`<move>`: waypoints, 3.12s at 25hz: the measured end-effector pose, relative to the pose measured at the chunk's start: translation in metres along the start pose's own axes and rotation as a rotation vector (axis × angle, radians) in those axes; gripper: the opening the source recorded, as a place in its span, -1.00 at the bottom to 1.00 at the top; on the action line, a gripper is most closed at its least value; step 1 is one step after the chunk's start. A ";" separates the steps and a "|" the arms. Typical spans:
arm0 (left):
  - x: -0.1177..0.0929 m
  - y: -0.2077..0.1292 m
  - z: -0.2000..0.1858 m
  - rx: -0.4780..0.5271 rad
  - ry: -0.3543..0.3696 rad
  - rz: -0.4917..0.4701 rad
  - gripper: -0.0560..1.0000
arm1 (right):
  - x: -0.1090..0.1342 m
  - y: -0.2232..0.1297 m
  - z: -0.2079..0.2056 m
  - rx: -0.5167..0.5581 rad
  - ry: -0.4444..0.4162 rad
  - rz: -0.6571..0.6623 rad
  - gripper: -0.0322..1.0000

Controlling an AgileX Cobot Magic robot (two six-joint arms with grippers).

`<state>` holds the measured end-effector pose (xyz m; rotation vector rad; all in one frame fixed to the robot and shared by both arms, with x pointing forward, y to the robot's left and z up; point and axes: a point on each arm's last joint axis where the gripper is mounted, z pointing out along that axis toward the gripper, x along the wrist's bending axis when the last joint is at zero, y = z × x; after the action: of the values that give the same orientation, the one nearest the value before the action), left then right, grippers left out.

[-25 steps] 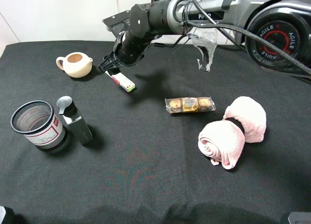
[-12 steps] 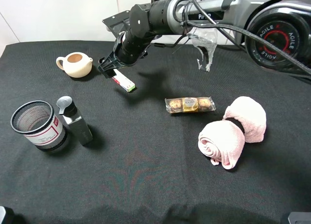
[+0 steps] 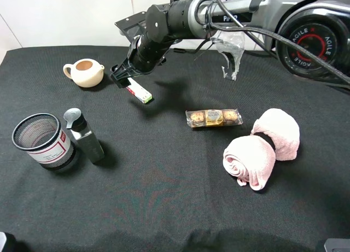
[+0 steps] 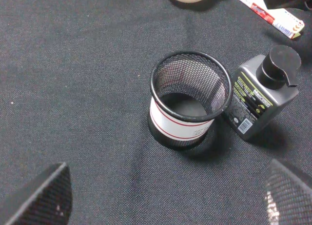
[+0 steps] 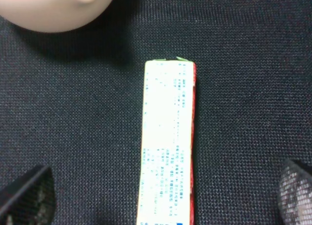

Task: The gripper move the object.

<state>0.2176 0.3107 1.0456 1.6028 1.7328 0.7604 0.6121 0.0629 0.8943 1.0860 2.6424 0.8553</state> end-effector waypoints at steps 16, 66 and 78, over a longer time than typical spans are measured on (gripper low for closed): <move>0.000 0.000 0.000 0.000 0.000 0.000 0.68 | 0.001 -0.014 -0.002 0.157 0.012 -0.020 0.41; 0.000 0.000 0.000 0.000 0.000 0.000 0.68 | -0.066 0.040 -0.231 0.171 -0.240 0.094 0.41; 0.000 0.000 0.000 0.000 0.000 0.000 0.68 | -0.143 -0.050 -0.292 0.281 -0.352 0.411 0.41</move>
<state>0.2176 0.3107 1.0456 1.6028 1.7328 0.7604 0.5844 -0.1945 1.0971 1.7098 2.3213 0.3029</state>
